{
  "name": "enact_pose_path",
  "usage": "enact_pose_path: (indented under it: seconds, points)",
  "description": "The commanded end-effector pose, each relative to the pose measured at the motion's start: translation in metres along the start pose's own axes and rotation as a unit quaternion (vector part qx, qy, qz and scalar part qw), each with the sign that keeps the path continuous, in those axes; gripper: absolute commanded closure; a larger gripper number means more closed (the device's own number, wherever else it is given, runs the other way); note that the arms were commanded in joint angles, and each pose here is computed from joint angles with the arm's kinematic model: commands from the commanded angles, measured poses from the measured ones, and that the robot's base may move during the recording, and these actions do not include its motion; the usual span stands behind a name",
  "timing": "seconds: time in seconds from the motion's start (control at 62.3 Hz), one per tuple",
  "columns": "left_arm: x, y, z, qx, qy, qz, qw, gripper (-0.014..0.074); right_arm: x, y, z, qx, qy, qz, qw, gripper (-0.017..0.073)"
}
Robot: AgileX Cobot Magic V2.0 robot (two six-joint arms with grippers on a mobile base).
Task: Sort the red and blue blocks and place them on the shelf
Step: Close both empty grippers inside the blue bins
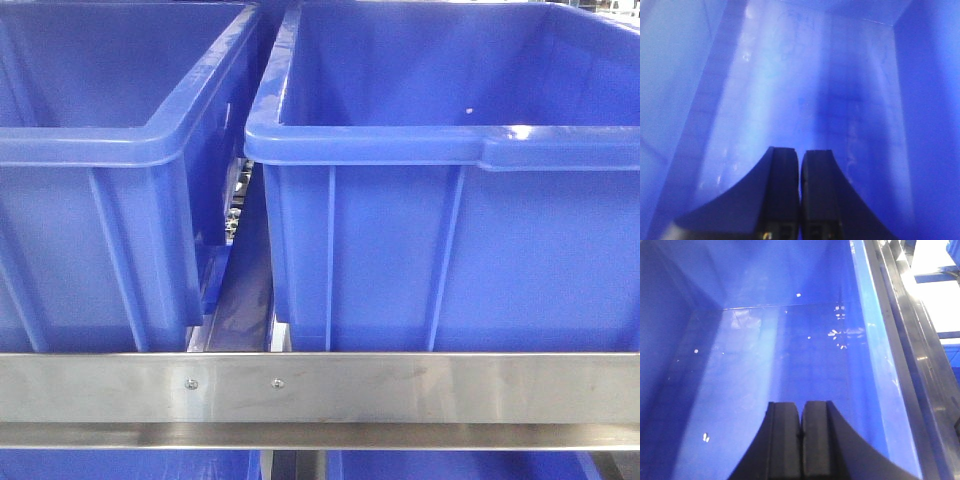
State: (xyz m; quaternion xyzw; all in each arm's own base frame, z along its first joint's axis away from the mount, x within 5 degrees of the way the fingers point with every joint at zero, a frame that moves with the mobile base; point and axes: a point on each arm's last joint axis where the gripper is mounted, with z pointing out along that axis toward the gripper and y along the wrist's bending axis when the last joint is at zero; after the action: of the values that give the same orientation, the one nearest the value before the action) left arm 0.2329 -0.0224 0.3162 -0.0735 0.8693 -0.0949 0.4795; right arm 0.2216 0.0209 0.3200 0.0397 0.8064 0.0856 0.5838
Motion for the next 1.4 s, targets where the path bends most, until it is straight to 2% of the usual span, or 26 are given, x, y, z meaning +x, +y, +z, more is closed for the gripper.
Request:
enact_pose_path:
  seconds: [0.0,0.305,0.562,0.706,1.076,1.381]
  points:
    - [-0.018,-0.005,-0.014,0.016,-0.057,-0.008,0.998,0.0470,-0.023,0.004,-0.006,-0.011,-0.069,-0.011,0.997,0.0501]
    - [-0.019,-0.006,-0.036,0.021,-0.068,-0.005,0.997,0.0470,-0.022,0.004,-0.013,-0.009,-0.055,-0.020,0.998,0.0501]
    - [-0.011,-0.004,-0.055,0.023,-0.076,-0.002,0.997,0.0470,-0.026,0.004,-0.051,-0.006,-0.084,-0.063,0.994,0.0501]
    - [0.004,-0.002,-0.060,0.027,-0.077,0.000,0.997,0.0470,-0.016,0.002,-0.071,-0.007,-0.097,-0.063,0.993,0.0501]
    - [0.039,-0.003,-0.097,0.070,-0.108,0.020,0.991,0.0470,0.033,-0.008,-0.114,-0.006,-0.102,-0.062,0.993,0.0501]
    - [0.069,0.008,-0.117,0.071,-0.114,0.024,0.991,0.0470,0.055,-0.012,-0.143,-0.003,-0.110,-0.061,0.992,0.0501]
